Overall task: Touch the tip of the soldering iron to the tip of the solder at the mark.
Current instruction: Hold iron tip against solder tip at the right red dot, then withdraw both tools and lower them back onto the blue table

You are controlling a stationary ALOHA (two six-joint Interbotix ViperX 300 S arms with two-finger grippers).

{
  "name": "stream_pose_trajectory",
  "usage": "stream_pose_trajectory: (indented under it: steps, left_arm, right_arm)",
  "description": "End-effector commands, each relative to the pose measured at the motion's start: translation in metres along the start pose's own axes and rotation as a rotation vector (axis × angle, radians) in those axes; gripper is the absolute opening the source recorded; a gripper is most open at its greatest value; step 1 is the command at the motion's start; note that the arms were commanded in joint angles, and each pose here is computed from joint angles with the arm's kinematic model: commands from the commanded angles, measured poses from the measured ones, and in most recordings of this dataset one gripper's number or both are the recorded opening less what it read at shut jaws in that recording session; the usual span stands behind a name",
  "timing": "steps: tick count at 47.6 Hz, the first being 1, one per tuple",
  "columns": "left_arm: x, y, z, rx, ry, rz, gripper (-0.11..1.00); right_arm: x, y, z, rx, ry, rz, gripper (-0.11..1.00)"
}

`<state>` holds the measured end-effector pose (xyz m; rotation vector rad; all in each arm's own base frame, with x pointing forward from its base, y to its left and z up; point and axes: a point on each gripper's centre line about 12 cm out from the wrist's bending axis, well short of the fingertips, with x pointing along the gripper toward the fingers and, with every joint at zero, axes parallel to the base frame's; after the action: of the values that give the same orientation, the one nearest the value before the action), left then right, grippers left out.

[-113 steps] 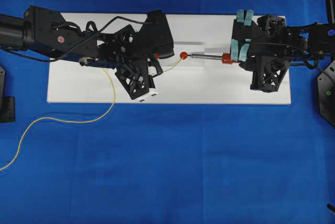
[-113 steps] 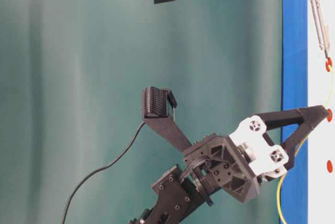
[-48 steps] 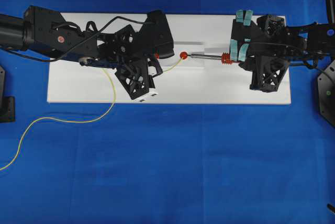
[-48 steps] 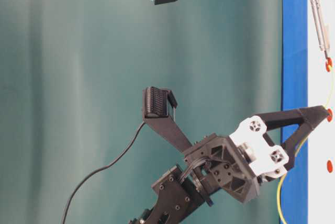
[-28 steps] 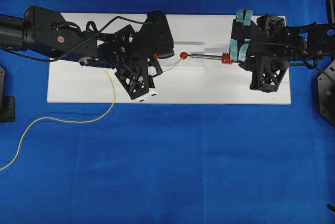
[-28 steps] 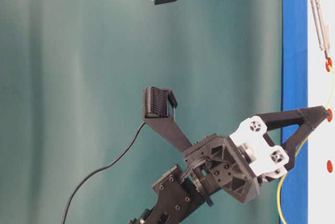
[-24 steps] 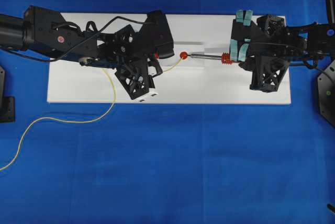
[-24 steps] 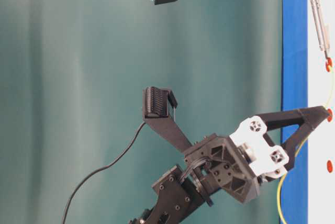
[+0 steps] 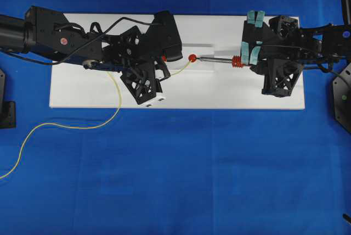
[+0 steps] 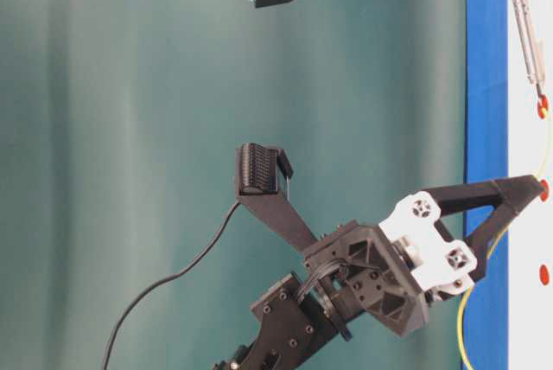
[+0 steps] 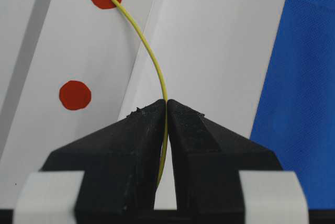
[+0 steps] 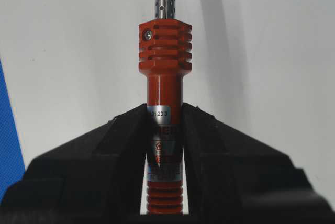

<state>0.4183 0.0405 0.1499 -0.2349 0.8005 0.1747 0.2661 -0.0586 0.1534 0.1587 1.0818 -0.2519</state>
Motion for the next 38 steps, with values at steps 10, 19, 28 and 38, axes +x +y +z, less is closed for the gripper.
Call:
stream_pose_trajectory:
  steps: [10, 19, 28, 38]
  left_arm:
    - [-0.032, -0.002, 0.015, 0.007, -0.063, -0.011, 0.03]
    - [-0.058, -0.001, 0.007, 0.002, -0.089, -0.018, 0.03]
    - [-0.065, -0.001, -0.002, -0.001, -0.097, -0.022, 0.03]
    - [-0.066, -0.002, -0.003, 0.003, -0.100, -0.025, 0.03]
  right_arm:
    - [-0.005, 0.001, 0.011, 0.001, -0.038, 0.003, 0.06]
    - [-0.005, 0.001, 0.012, 0.001, -0.041, 0.003, 0.06]
    - [-0.005, 0.001, 0.012, 0.001, -0.044, 0.003, 0.06]
    - [-0.013, 0.000, 0.012, 0.002, -0.069, 0.005, 0.06]
